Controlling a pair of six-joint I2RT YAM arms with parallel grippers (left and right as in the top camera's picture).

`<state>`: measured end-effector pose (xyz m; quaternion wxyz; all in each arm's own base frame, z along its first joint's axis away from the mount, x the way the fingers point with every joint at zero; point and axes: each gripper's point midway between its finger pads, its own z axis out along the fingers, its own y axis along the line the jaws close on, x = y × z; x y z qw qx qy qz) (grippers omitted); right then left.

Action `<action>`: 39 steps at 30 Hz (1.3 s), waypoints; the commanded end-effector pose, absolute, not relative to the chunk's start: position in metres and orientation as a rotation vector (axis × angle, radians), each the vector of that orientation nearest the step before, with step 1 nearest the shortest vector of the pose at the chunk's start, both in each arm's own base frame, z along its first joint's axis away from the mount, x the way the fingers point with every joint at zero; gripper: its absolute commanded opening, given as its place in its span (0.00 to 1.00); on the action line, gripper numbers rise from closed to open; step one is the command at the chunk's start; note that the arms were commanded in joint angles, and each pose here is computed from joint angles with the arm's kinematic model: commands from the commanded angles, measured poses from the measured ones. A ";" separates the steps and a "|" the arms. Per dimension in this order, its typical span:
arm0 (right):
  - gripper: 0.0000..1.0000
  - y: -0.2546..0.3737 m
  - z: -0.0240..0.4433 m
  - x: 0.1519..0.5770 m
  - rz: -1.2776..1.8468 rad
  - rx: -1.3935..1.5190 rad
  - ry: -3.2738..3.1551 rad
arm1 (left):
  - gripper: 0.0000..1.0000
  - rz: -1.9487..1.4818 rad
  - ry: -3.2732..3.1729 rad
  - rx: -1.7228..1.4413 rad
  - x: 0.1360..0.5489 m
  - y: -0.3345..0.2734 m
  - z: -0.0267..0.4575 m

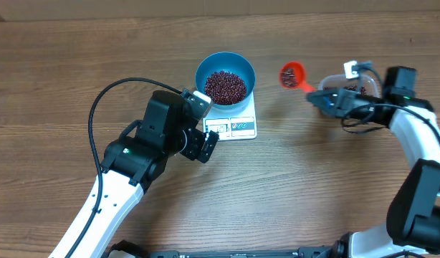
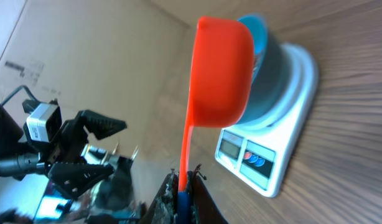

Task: Scoop item into bowl and weigh 150g on scale
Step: 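Lift the filled scoop and carry it over the blue bowl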

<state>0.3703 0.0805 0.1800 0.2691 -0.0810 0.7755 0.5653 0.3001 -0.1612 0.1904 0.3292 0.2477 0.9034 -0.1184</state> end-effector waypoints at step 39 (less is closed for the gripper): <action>0.04 0.206 0.156 0.405 0.988 -0.720 2.085 | 1.00 -0.322 2.370 0.638 0.301 -0.162 0.189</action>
